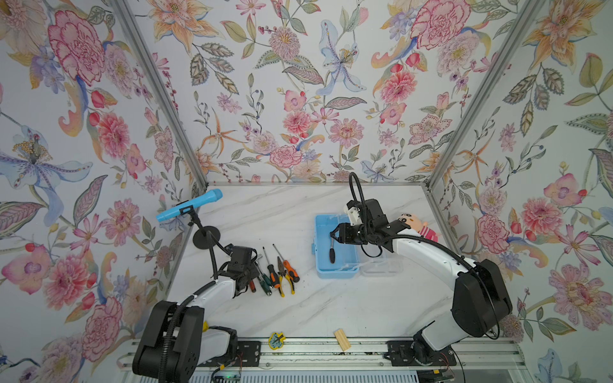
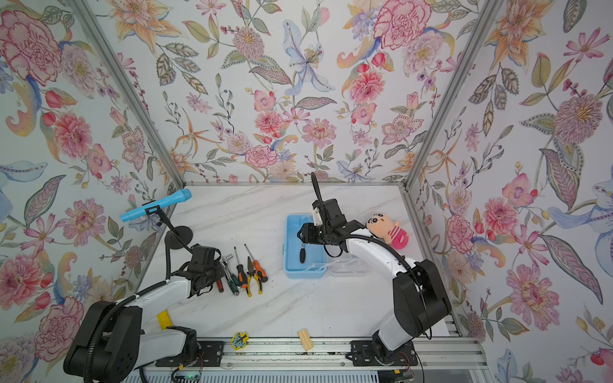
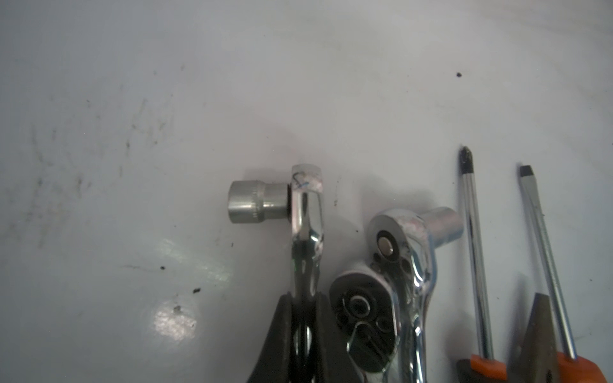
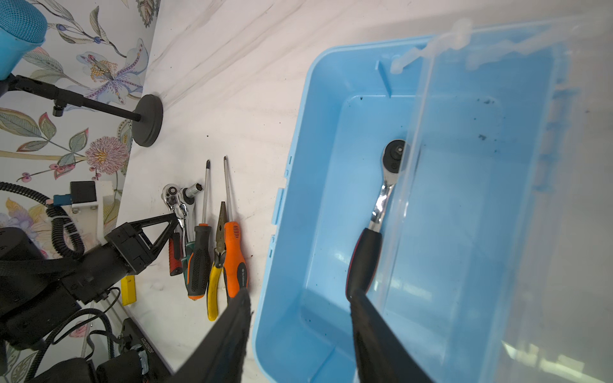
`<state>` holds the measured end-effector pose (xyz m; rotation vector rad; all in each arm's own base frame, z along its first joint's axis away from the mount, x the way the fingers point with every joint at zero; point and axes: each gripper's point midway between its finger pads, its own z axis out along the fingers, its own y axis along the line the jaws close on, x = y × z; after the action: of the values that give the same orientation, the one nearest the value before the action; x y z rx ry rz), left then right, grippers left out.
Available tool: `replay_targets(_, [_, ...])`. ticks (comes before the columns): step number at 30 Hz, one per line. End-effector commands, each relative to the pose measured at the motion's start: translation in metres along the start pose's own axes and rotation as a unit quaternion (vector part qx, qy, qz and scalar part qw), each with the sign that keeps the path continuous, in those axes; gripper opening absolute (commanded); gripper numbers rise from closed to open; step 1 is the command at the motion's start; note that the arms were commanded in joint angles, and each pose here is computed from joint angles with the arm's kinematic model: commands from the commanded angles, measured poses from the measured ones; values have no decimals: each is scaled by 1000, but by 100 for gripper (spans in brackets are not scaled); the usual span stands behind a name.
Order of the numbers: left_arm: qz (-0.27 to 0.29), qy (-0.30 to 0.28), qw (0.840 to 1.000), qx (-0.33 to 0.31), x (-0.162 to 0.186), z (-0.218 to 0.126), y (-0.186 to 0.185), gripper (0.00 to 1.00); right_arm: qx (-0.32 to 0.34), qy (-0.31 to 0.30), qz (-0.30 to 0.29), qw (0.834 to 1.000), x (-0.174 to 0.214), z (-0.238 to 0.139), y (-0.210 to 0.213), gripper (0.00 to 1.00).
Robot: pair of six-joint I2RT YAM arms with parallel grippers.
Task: Pack the tool kit
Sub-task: 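Return left gripper to the tools and grasp the red-handled socket ratchet, then lower the red-handled ratchet into the blue box and open left gripper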
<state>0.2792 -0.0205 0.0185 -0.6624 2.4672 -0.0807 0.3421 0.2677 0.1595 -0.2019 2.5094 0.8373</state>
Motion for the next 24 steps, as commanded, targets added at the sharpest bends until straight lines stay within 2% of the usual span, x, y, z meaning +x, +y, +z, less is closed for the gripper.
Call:
replay_targets(1, [18, -3, 1000, -23, -6, -5, 8, 0, -7, -4, 1, 1000, -7, 3, 2, 50])
replay_targets(3, [28, -12, 999, -20, -14, -14, 5, 0, -9, -3, 0, 1000, -7, 2, 3, 50])
replay_targets(6, [29, -50, 998, 0, -40, -46, -13, 0, -24, -3, -3, 1000, -8, -1, 11, 50])
replay_targets(9, [19, -100, 993, 62, -67, -90, -53, 0, -28, -13, -1, 1000, -12, -9, 14, 50])
replay_targets(12, [13, -121, 983, 140, -81, -121, -109, 0, -24, -30, 7, 999, -20, -19, 12, 50])
replay_targets(16, [42, -118, 964, 236, -74, -145, -203, 0, -14, -53, 24, 998, -28, -33, 2, 50])
replay_targets(19, [67, -102, 948, 294, -58, -150, -268, 0, -13, -66, 39, 997, -29, -42, -5, 50])
replay_targets(22, [86, -72, 936, 333, -39, -141, -320, 0, -12, -74, 46, 996, -28, -50, -11, 50])
replay_targets(24, [99, -53, 934, 339, -24, -124, -344, 0, -9, -77, 52, 996, -26, -53, -16, 50])
